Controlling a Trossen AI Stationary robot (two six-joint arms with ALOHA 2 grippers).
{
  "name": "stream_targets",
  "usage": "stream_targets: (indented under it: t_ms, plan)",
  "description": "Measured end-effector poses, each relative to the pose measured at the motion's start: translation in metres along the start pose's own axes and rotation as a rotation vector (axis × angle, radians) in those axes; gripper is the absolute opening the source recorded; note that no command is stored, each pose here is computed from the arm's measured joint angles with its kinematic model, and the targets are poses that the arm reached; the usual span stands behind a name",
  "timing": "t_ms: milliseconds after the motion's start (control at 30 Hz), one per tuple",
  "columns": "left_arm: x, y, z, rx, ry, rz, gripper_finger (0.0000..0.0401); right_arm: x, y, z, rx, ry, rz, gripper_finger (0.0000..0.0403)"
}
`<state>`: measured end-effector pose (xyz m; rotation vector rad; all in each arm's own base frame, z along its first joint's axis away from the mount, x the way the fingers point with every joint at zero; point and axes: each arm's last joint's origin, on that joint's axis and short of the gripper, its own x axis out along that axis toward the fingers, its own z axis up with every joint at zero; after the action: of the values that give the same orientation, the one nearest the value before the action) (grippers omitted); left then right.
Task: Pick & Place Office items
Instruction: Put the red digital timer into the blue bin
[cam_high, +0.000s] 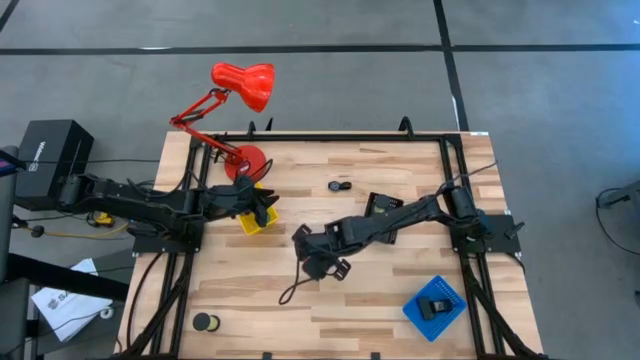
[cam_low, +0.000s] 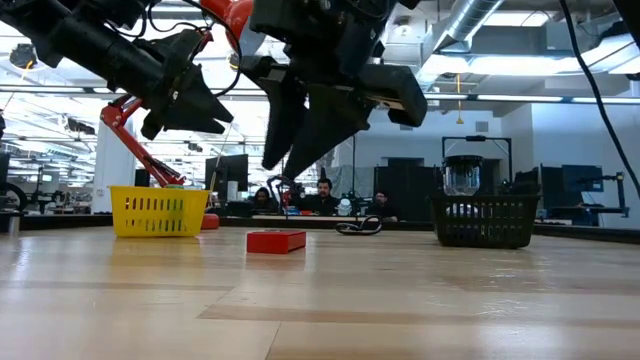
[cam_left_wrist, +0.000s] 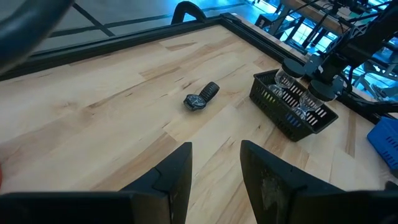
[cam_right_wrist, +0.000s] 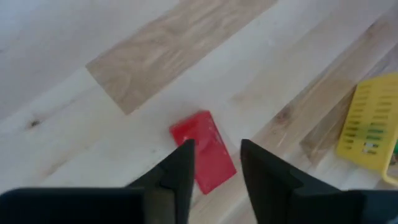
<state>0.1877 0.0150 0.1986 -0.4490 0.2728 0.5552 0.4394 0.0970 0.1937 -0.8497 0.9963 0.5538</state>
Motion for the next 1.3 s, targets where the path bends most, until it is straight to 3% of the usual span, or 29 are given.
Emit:
stream_targets:
  t_ms: [233, 333, 500, 800, 1300]
  plan:
    - [0.000, 0.000, 0.000, -0.002, -0.004, -0.002, 0.0131, 0.003, 0.001, 0.001, 0.001, -0.042, 0.048, 0.0256]
    - [0.000, 0.000, 0.000, -0.002, -0.005, -0.002, 0.0131, 0.004, 0.000, -0.003, -0.027, -0.038, 0.055, 0.0285]
    - [0.000, 0.000, 0.000, -0.002, -0.006, 0.000, 0.0131, 0.010, -0.002, -0.014, -0.164, -0.020, 0.068, 0.0286]
    - [0.000, -0.001, 0.001, -0.006, -0.012, -0.004, 0.0131, 0.011, -0.017, -0.022, -0.123, -0.051, 0.023, 0.0276]
    - [0.000, -0.001, 0.002, -0.013, -0.024, -0.012, 0.0131, 0.039, -0.020, -0.033, -0.133, -0.100, 0.096, 0.0276]
